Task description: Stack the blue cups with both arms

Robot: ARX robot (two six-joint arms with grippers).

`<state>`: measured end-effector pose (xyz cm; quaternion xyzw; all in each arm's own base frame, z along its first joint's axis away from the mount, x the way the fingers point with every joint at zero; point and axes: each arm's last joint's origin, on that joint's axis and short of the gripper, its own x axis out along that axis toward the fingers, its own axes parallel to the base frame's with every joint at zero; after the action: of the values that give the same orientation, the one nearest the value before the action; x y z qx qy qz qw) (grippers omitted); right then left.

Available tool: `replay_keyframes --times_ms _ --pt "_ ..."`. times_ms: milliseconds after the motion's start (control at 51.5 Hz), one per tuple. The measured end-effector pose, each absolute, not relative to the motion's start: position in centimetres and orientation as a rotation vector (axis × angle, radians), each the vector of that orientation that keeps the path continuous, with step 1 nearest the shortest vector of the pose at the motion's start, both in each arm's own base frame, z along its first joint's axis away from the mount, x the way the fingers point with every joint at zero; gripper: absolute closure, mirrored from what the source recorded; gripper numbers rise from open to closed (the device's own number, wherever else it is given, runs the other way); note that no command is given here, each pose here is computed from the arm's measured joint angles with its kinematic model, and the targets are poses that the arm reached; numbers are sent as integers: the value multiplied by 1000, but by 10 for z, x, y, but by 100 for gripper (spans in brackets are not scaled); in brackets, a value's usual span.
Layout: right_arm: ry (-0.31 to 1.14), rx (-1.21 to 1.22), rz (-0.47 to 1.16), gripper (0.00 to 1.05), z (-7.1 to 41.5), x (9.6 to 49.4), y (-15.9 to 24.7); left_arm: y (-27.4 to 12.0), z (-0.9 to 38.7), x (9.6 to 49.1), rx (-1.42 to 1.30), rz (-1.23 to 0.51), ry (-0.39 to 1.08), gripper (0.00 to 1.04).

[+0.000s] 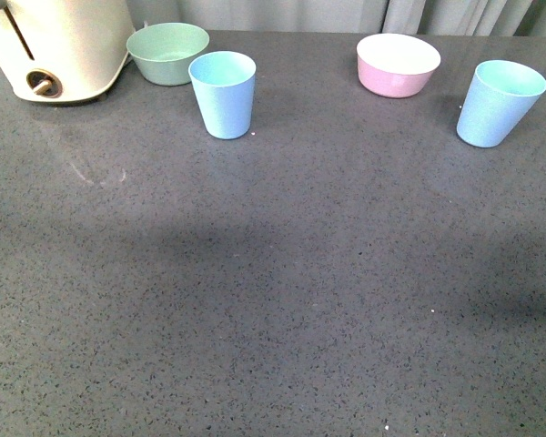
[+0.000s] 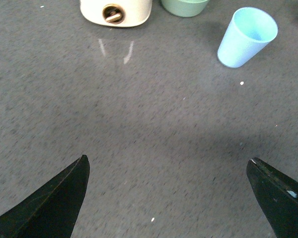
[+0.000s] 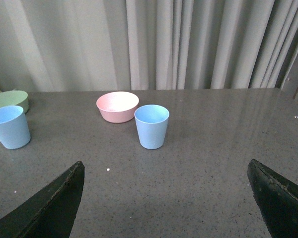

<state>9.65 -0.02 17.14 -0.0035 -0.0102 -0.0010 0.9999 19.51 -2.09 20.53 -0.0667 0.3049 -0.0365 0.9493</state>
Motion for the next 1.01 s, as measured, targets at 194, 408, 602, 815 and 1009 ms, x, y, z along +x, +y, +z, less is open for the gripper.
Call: replay_keyframes --times_ms 194,408,602,815,1009 --pt "-20 -7 -2 9 171 96 0 -59 204 281 -146 -89 686 9" --pt "-20 -7 -2 9 171 96 0 -101 192 347 -127 -77 744 9" --pt "-20 -7 -2 9 171 96 0 -123 171 394 -93 -39 809 9" --pt "-20 -7 -2 9 171 96 0 -139 163 423 -76 -30 830 9" --pt "-20 -7 -2 9 171 96 0 -153 162 445 -64 -25 834 9"
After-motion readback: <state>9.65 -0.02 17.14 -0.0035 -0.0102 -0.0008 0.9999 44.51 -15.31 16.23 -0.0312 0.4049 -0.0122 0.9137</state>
